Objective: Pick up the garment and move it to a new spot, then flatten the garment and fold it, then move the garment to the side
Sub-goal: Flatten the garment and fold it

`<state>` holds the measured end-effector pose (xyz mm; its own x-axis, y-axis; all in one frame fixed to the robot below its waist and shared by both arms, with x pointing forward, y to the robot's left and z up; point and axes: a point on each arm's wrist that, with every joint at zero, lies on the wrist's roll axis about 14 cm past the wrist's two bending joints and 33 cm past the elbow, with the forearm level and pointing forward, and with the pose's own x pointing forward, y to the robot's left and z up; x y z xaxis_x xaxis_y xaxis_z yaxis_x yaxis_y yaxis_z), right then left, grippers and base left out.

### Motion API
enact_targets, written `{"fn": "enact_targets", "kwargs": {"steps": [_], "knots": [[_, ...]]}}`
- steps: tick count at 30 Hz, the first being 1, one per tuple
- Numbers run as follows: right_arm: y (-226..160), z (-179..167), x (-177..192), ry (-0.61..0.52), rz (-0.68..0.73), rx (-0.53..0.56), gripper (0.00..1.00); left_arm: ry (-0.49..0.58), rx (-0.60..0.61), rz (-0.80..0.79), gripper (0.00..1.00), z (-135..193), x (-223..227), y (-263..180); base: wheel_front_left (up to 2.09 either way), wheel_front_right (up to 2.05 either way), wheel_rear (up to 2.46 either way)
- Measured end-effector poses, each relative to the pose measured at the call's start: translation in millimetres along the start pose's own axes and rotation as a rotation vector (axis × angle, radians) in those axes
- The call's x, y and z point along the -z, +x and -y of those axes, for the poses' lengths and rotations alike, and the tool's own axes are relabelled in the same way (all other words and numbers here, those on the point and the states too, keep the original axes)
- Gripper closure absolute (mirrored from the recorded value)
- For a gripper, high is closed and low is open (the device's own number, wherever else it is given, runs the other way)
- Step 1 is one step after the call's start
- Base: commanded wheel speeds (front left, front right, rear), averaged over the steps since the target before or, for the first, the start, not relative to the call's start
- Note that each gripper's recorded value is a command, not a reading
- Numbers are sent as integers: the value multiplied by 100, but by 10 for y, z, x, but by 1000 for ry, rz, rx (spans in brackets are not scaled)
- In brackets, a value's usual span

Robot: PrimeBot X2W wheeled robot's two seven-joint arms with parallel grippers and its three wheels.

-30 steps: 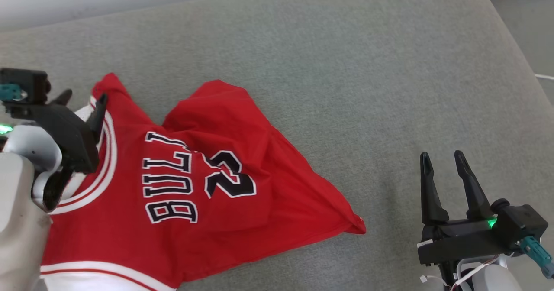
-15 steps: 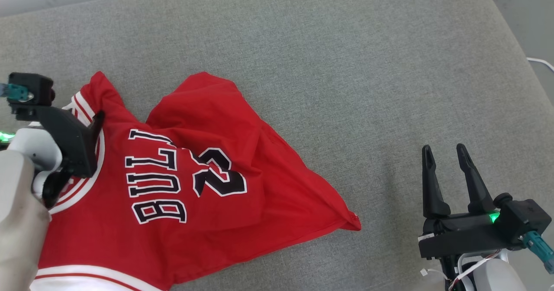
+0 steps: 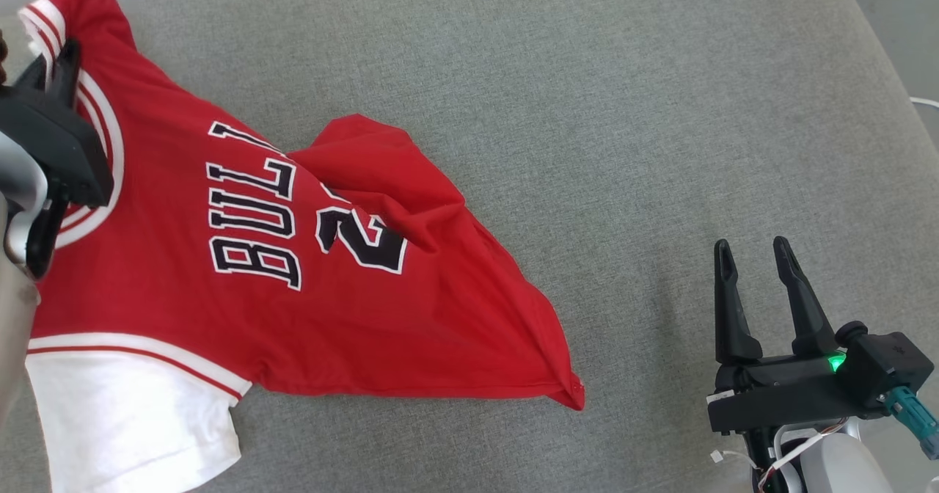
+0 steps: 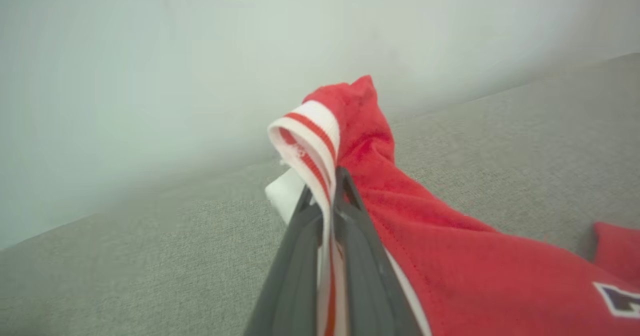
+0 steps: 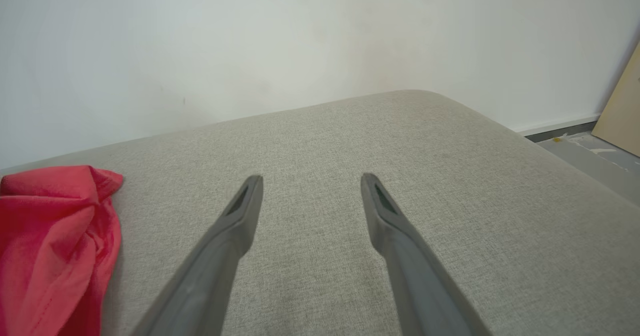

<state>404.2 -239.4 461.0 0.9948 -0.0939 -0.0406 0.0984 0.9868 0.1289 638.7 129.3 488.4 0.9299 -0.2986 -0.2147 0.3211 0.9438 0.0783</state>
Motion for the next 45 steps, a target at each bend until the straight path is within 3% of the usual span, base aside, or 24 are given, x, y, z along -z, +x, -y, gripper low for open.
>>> {"fn": "enact_targets", "kwargs": {"steps": [2,3,4,9,15,23,33,45], "knots": [[-2,-4,-5,1,1,-1,0,2,-4,-15,98,-6,36,-4,0,0,0],[-5,-8,-9,1,2,-2,0,7,-5,-35,31,-5,94,-16,0,0,0],[-7,-13,-14,2,3,-3,0,19,-5,-50,0,-2,139,-28,0,0,0],[-18,-30,-55,5,15,-8,0,37,-7,-20,0,-12,122,-100,0,0,0],[-76,-72,-160,0,42,-28,0,-27,-53,152,0,-100,-224,-316,0,0,0],[-136,-311,-262,10,73,-106,0,-54,-126,339,0,-236,-573,-980,0,0,0],[-196,-712,-381,15,108,-237,0,-76,-246,428,0,-199,-337,-2202,0,0,0],[-360,-951,-483,6,135,-320,0,-121,-365,416,0,-44,1,-3070,0,0,0]]}}
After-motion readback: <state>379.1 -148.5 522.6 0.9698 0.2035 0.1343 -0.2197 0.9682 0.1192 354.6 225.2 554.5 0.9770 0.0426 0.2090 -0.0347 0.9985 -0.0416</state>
